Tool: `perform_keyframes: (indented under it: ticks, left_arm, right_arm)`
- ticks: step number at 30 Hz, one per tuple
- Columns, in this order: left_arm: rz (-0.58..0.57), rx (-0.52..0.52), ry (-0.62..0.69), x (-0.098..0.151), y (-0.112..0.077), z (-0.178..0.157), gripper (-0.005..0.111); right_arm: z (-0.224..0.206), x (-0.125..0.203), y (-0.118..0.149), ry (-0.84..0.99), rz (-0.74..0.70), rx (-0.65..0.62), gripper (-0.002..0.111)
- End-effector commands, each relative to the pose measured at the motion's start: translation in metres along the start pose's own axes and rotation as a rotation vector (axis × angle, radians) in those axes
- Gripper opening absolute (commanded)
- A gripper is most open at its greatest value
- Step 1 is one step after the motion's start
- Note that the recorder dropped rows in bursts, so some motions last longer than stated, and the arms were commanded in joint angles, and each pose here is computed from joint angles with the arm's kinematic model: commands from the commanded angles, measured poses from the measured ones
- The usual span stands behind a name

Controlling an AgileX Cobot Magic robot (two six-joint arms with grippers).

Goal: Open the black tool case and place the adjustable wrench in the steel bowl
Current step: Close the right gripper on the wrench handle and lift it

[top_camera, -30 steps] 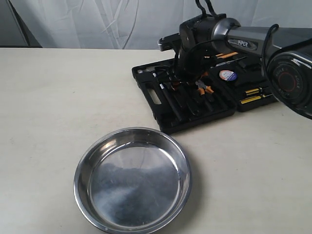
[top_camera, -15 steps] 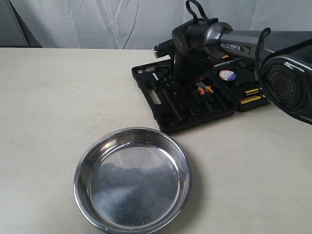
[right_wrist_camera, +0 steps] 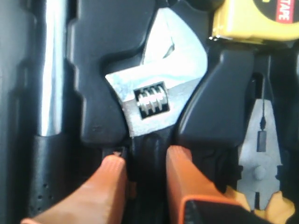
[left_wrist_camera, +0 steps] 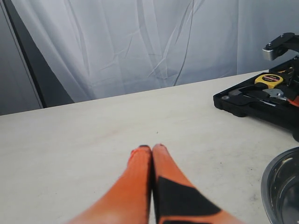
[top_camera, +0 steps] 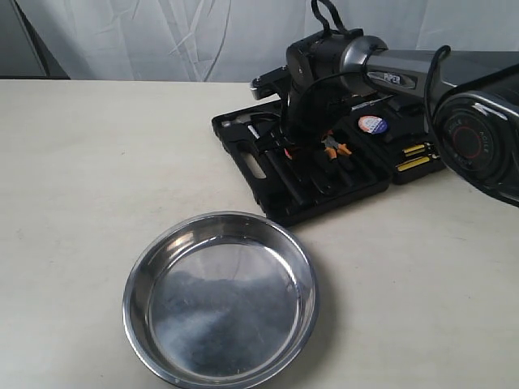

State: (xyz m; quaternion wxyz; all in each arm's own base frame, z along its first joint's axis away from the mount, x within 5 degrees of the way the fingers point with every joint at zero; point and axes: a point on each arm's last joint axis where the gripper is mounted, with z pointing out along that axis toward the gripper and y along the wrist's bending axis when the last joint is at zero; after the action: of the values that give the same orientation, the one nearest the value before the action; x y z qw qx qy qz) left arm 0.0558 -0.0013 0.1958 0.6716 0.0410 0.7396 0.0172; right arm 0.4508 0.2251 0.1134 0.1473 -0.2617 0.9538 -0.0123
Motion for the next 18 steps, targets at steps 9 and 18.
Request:
perform_keyframes:
  ticks: [9,18]
  left_arm:
    - [-0.004,0.004,-0.006,-0.001,0.000,0.000,0.000]
    - [-0.004,0.004,-0.006,-0.001,0.000,0.000,0.000]
  right_arm:
    - [-0.025,0.001,0.007,0.011,-0.014,-0.037,0.000]
    - [-0.035,-0.003,0.004,-0.021,-0.024,-0.020,0.000]
